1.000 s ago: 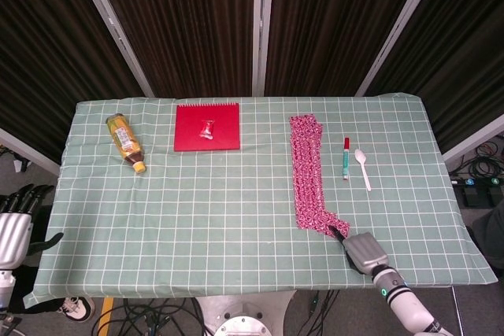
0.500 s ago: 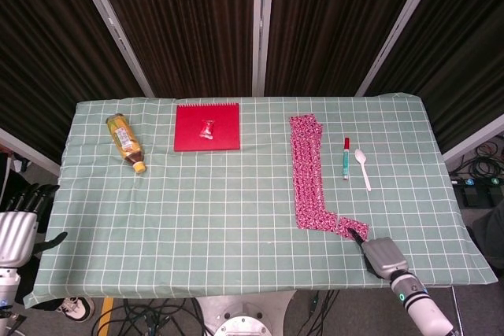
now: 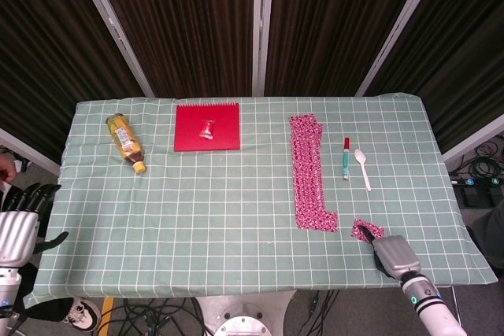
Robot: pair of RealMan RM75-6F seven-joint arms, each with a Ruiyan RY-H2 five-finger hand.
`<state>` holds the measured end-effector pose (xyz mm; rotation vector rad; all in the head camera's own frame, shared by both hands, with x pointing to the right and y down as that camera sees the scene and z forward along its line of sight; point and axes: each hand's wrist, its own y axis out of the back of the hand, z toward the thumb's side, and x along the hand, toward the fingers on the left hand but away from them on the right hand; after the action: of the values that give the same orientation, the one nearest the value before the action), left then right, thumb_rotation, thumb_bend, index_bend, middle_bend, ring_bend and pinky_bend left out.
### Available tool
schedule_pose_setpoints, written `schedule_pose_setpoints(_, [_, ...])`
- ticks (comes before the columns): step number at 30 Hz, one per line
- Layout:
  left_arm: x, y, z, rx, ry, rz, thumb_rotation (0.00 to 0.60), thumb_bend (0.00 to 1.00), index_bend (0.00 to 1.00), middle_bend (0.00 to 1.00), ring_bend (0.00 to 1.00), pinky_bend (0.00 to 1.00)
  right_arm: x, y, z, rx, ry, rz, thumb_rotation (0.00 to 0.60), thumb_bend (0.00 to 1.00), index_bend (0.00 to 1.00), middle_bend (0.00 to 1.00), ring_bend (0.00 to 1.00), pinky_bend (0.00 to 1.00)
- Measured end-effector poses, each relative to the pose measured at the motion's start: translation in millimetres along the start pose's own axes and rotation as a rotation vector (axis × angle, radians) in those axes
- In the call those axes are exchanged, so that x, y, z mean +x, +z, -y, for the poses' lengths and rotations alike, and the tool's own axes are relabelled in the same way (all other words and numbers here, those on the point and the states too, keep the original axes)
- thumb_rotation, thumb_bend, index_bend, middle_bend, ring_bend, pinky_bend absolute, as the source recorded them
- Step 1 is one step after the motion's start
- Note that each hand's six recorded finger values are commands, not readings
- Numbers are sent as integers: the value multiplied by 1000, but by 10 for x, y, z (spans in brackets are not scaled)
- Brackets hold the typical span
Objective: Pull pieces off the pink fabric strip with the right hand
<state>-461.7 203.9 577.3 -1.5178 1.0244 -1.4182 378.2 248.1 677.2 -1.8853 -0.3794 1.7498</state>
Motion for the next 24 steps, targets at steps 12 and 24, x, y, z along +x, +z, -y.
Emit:
schedule_pose_setpoints(12, [-16,-81,-10,-14,-1,-22,600,96,152,157,102,195,-327,416,-167,6,-33,-104,600,1000,5,925,820,715])
schedule_pose_setpoints(24, [-9,-127,2,-25,-3,-32,600,96,152,156,102,195,-514,577,-92,60,48,-97,600,1000,4,925,820,715])
